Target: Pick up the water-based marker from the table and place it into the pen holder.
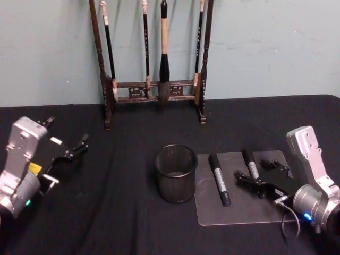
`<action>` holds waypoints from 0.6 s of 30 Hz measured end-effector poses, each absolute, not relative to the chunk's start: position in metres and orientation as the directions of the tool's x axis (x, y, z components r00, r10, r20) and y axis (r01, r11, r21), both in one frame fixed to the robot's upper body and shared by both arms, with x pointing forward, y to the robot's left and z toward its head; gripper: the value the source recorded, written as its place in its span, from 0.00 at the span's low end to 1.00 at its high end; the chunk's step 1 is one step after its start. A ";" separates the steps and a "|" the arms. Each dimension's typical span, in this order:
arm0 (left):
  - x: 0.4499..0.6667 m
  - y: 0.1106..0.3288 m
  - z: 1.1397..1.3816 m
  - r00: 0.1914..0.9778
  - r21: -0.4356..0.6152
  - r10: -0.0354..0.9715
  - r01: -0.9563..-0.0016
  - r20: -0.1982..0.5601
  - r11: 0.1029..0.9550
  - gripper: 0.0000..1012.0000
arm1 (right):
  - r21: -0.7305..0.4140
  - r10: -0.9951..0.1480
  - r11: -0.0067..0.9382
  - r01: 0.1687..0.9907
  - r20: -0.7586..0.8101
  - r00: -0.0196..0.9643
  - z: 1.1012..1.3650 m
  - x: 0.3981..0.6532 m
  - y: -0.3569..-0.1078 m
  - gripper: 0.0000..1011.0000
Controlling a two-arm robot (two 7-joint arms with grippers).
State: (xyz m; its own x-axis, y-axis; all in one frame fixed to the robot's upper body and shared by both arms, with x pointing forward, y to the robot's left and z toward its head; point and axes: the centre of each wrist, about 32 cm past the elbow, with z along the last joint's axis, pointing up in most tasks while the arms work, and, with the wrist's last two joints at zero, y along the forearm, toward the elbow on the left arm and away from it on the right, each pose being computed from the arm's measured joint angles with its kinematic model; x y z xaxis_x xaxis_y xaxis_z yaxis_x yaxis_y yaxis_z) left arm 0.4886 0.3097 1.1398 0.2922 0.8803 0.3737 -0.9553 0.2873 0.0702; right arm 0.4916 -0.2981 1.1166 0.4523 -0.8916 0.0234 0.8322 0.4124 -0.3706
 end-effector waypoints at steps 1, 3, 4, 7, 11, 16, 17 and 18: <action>0.489 0.310 1.140 0.292 0.070 0.880 -0.955 0.374 0.287 1.00 | -0.371 -0.892 0.412 0.832 0.024 0.452 1.117 0.492 -0.298 0.92; 0.489 0.310 1.140 0.292 0.070 0.880 -0.955 0.374 0.287 1.00 | -0.371 -0.892 0.412 0.832 0.024 0.452 1.117 0.492 -0.298 0.88; 0.489 0.310 1.140 0.292 0.070 0.880 -0.955 0.374 0.287 1.00 | -0.371 -0.892 0.412 0.832 0.024 0.452 1.117 0.491 -0.298 0.87; 0.489 0.310 1.140 0.292 0.070 0.880 -0.955 0.374 0.287 1.00 | -0.371 -0.892 0.412 0.832 0.024 0.452 1.117 0.491 -0.298 0.78; 0.489 0.310 1.140 0.292 0.070 0.880 -0.955 0.374 0.287 1.00 | -0.370 -0.892 0.412 0.832 0.024 0.452 1.117 0.491 -0.298 0.67; 0.489 0.310 1.140 0.292 0.070 0.880 -0.955 0.374 0.287 1.00 | -0.370 -0.892 0.412 0.833 0.024 0.452 1.117 0.491 -0.298 0.48; 0.489 0.310 1.140 0.292 0.070 0.880 -0.955 0.374 0.287 1.00 | -0.370 -0.892 0.412 0.833 0.024 0.452 1.117 0.491 -0.298 0.48; 0.489 0.310 1.140 0.292 0.070 0.880 -0.955 0.374 0.287 1.00 | -0.370 -0.892 0.412 0.833 0.024 0.452 1.117 0.491 -0.298 0.44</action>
State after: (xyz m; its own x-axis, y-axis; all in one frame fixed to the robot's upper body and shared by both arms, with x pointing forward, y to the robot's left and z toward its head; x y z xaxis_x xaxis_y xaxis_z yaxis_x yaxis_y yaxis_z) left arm 0.4886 0.3097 1.1398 0.2923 0.8803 0.3737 -0.9552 0.2873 0.0703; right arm 0.4914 -0.2981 1.1168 0.4519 -0.8917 0.0241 0.8328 0.4120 -0.3697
